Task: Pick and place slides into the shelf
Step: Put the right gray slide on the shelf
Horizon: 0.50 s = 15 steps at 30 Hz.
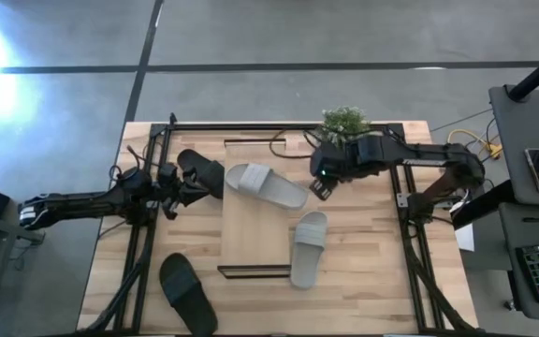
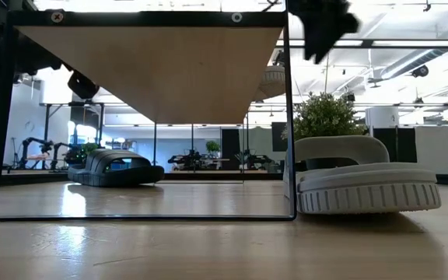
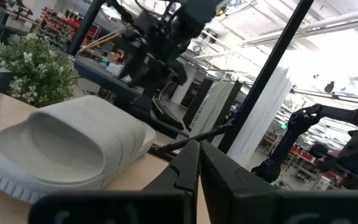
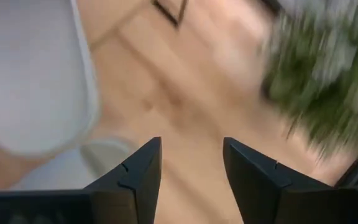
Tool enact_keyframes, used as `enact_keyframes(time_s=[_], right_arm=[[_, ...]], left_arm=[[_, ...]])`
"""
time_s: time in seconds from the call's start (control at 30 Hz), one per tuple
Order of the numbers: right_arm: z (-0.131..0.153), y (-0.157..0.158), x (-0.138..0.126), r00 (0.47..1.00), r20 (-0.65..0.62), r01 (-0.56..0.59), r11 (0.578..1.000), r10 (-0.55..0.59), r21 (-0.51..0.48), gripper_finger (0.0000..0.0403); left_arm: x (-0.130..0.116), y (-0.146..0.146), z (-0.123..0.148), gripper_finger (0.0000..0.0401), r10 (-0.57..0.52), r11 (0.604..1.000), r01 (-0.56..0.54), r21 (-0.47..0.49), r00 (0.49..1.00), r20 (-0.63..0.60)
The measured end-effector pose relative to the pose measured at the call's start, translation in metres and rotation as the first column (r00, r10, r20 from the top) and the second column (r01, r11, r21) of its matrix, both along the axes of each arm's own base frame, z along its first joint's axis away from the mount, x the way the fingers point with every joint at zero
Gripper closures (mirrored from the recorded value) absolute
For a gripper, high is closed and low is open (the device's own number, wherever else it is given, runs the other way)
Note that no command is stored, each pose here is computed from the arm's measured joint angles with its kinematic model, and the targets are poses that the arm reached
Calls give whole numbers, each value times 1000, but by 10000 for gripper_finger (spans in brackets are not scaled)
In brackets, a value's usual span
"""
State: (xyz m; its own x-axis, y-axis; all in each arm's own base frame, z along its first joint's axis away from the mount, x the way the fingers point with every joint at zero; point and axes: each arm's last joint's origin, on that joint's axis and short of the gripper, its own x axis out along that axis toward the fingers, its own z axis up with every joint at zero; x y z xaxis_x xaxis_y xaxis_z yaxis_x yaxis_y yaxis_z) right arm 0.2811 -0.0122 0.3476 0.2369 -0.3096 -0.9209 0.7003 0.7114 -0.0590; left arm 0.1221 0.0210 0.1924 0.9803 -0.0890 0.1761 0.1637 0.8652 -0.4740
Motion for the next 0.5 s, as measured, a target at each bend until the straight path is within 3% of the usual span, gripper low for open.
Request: enact_keyframes(time_s=[0.1, 0.17, 0.3, 0.4, 0.5], right_arm=[[-11, 9, 0, 995, -34, 97, 987, -94, 125, 253], [-18, 15, 1, 990, -51, 139, 974, -132, 181, 268], [-25, 27, 0, 980, -65, 197, 959, -188, 204, 318], [-27, 33, -1, 973, -67, 232, 948, -223, 217, 364], [-26, 36, -2, 969, -61, 245, 944, -238, 219, 389]], left_arm=[[0, 1, 0, 401, 13, 1000, -13, -12, 1000, -4], [0, 2, 0, 401, 50, 995, -50, -80, 999, -6], [1, 5, 5, 401, 102, 968, -101, -228, 995, -5], [4, 7, 12, 401, 127, 972, -124, -201, 992, 1], [6, 9, 28, 401, 209, 974, -204, -102, 977, 42]])
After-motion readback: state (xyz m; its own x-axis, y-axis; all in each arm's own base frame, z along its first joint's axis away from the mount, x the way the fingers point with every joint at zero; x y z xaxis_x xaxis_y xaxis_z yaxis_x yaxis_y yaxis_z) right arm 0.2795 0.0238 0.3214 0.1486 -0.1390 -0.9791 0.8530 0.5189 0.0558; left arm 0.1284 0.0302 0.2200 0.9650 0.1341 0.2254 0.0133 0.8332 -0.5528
